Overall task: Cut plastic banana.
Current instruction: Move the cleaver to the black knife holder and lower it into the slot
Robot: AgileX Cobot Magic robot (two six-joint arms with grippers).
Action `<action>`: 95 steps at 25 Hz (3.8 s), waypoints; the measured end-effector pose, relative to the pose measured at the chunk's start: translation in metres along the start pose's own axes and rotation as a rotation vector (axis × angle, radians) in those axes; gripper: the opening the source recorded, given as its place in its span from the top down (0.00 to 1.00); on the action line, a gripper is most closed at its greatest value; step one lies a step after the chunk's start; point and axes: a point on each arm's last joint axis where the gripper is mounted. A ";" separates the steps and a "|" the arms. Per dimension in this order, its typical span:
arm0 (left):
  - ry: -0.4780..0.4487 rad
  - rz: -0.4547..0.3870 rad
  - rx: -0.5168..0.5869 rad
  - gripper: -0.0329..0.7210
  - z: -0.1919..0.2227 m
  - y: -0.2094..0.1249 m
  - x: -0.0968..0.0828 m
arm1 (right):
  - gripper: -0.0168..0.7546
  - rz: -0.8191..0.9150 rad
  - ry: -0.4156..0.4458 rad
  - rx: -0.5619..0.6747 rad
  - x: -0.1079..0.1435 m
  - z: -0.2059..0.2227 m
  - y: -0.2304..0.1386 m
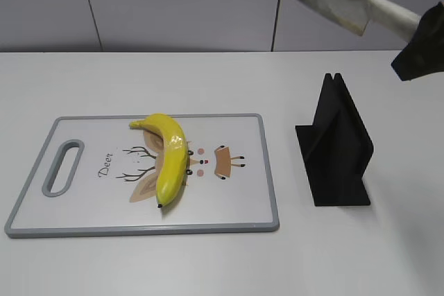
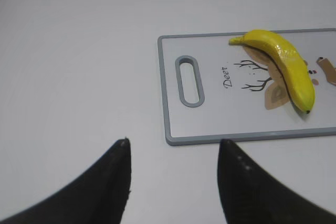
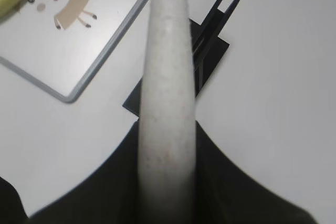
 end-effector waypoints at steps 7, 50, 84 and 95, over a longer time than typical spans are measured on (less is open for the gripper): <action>-0.033 0.058 -0.040 0.23 0.000 0.037 -0.003 | 0.76 -0.369 0.049 0.087 -0.002 0.029 0.001; -0.645 1.145 0.557 0.28 0.261 0.161 -0.108 | 0.76 -0.969 0.495 -0.056 0.034 0.120 0.108; -0.656 1.115 0.729 0.98 0.363 0.089 -0.110 | 0.76 -0.858 0.522 0.152 0.033 0.245 0.076; -0.662 1.044 0.812 0.96 0.385 0.068 -0.112 | 0.75 -0.843 0.555 0.246 0.033 0.279 0.057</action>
Point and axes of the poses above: a point on each arm's last joint axis where the gripper is mounted, z pointing out along that axis toward the gripper, x along the wrist's bending axis when the last joint is at zero, y = z × x, and after that the axes turned 7 degrees about -z, right-handed
